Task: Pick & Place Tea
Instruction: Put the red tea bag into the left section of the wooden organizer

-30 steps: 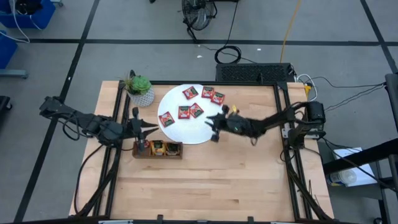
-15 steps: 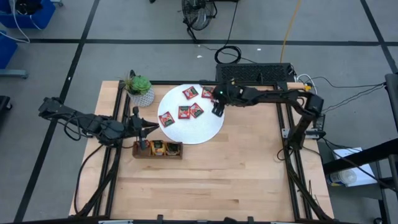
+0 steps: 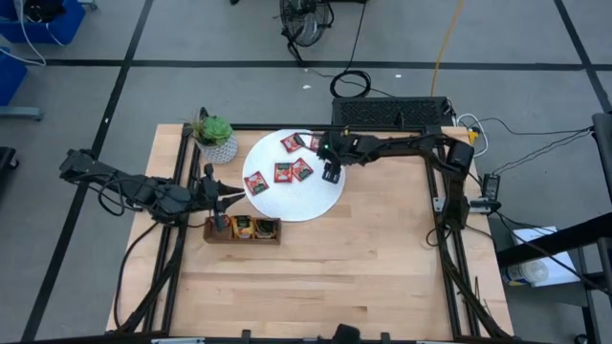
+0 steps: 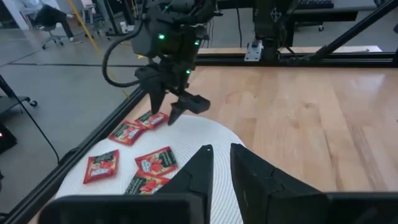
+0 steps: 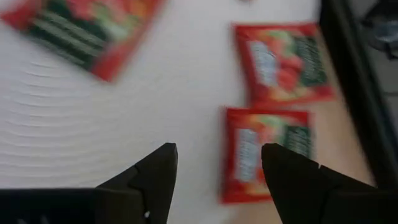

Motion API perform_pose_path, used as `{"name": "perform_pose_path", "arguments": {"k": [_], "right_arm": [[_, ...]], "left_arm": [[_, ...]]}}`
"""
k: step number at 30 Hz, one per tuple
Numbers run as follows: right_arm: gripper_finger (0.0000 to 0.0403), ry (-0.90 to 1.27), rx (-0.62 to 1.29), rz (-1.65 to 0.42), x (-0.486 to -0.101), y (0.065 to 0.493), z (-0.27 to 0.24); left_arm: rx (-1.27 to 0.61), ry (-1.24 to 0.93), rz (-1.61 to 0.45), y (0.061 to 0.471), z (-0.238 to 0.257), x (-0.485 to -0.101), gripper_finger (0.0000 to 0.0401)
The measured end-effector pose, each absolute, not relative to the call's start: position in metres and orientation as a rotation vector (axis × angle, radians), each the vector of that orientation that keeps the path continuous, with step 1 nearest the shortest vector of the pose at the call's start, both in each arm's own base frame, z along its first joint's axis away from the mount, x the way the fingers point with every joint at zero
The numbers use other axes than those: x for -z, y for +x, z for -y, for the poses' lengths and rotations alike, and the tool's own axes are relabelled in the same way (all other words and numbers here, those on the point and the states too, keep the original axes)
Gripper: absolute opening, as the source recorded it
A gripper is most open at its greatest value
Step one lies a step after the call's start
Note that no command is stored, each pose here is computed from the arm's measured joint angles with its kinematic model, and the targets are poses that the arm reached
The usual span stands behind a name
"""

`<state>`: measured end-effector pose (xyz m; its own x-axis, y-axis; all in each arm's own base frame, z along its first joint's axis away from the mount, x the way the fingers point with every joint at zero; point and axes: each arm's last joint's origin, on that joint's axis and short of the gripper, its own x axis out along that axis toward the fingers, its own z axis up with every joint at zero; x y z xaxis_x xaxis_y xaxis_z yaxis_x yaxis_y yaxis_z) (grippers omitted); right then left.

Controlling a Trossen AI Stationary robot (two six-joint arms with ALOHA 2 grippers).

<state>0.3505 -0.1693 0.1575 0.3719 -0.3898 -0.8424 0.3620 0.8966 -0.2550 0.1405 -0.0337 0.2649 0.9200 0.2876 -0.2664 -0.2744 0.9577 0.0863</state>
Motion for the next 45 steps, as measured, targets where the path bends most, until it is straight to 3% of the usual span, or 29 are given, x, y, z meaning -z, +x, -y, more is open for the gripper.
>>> {"name": "perform_pose_path", "arguments": {"k": [15,24,28,35,41,45], "right_arm": [[0.0212,0.138,0.513,-1.088,-0.145,0.335,0.200],[0.0203,0.139,0.511,-1.125,-0.124,0.339,0.203],[0.0166,0.109,0.574,-1.144,-0.126,0.338,0.203],[0.0019,0.088,0.577,-1.156,-0.125,0.337,0.202],[0.0009,-0.057,0.578,-1.172,-0.130,0.348,0.183],[0.0008,-0.221,0.587,-1.149,-0.153,0.358,0.150]], "left_arm": [[-0.288,0.048,-0.281,0.141,0.034,-0.265,0.0031],[-0.288,0.048,-0.281,0.141,0.034,-0.265,0.0043],[-0.288,0.047,-0.281,0.141,0.034,-0.265,0.0049],[-0.288,0.048,-0.281,0.141,0.034,-0.265,0.0057],[-0.288,0.048,-0.281,0.141,0.034,-0.265,0.0048],[-0.288,0.047,-0.281,0.141,0.034,-0.265,0.0039]]}}
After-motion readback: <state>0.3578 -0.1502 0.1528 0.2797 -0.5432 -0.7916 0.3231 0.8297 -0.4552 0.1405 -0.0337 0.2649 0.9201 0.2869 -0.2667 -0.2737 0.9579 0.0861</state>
